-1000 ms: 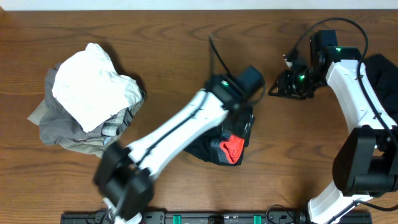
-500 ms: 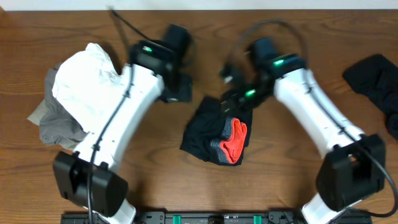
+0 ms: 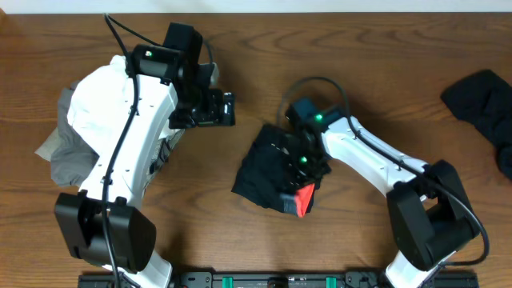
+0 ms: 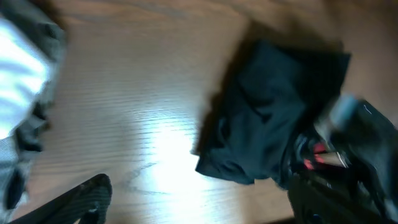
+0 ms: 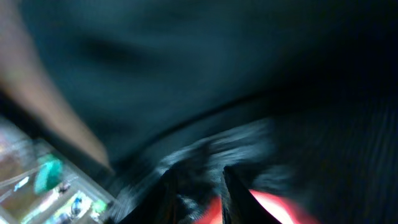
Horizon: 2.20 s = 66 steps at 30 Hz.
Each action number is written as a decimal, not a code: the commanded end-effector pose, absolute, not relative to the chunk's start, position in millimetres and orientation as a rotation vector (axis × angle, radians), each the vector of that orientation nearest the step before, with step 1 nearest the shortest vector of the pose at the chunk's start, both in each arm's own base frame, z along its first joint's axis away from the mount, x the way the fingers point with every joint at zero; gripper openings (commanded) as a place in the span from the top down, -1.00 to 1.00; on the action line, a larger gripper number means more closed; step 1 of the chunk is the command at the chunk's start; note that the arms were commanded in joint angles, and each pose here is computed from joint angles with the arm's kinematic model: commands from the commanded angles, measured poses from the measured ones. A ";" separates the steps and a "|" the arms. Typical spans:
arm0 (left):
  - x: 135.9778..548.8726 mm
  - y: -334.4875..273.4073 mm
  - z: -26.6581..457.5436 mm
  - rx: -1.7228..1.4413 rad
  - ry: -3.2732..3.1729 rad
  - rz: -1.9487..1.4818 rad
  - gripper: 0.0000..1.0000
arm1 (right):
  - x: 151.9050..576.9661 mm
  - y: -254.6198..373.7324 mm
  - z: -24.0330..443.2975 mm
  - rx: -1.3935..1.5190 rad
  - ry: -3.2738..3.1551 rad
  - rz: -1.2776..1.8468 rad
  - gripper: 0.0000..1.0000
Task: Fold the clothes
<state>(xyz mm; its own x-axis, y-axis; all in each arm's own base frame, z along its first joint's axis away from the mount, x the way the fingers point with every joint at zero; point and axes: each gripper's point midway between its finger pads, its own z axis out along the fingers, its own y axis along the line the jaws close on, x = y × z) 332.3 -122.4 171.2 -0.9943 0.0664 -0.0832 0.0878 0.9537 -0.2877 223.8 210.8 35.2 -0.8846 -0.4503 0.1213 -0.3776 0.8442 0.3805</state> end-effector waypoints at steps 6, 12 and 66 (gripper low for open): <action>309.5 -159.1 136.6 0.347 3.045 -0.817 -0.98 | 250.4 150.7 11.5 0.235 -2.917 -0.388 0.52; 289.2 -188.8 98.1 0.476 3.007 -0.959 -0.96 | 255.5 152.1 12.1 0.264 -2.928 -0.432 0.50; 253.3 -267.2 10.6 0.436 2.990 -1.352 -0.14 | 260.9 152.6 11.4 0.235 -2.950 -0.432 0.50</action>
<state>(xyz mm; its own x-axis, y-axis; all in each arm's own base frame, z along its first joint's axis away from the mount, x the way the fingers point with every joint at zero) 269.4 -260.1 26.7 -0.9618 0.2738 -0.0054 0.1847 0.6339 -0.7510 260.9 153.5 13.5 -0.9747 -0.1866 0.1227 -0.1428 0.9431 0.3002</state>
